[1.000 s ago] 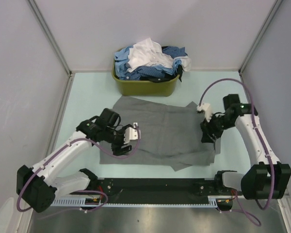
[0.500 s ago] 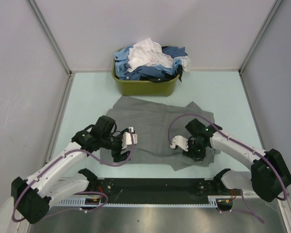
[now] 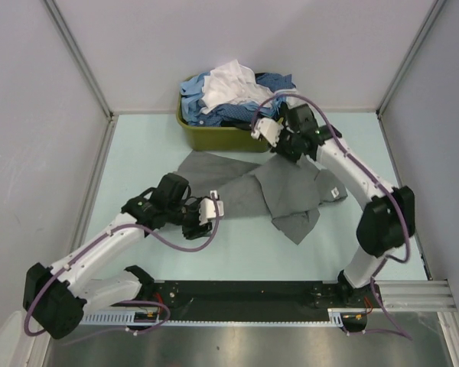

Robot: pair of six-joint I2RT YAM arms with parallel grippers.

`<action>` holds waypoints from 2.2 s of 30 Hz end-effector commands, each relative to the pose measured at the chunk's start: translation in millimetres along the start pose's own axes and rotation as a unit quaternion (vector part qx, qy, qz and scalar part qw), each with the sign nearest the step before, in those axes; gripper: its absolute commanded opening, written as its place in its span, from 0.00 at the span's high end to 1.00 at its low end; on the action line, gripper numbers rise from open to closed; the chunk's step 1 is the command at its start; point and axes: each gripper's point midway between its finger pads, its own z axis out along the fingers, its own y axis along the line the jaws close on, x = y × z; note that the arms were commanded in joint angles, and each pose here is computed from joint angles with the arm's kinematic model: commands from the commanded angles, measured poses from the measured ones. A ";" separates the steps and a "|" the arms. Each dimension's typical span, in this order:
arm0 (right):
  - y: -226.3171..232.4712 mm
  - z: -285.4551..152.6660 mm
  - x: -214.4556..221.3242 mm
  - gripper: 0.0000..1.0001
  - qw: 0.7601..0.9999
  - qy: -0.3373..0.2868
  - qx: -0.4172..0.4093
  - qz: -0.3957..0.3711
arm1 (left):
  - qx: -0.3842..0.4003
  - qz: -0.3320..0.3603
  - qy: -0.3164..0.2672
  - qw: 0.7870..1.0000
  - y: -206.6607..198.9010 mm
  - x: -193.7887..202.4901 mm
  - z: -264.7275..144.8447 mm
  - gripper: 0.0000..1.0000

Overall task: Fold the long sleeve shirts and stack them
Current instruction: Flatten the shirt out

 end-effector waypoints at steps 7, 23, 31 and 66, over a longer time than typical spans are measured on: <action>-28.0 -44.5 33.0 0.22 0.972 -0.049 -0.031 0.226 | -0.069 -0.018 -0.041 0.997 37.6 -24.7 8.3 0.42; 146.3 0.7 112.5 0.48 0.990 0.037 -0.117 0.075 | -0.059 -0.048 -0.045 0.996 23.3 -14.5 8.1 0.37; 129.3 37.0 128.6 0.52 0.992 0.071 -0.085 0.061 | -0.071 -0.050 -0.039 0.995 22.8 -7.6 6.6 0.36; 76.8 -127.9 15.9 1.00 0.997 -0.057 -0.007 0.044 | -0.114 -0.069 -0.068 0.989 35.6 -28.1 -30.8 0.35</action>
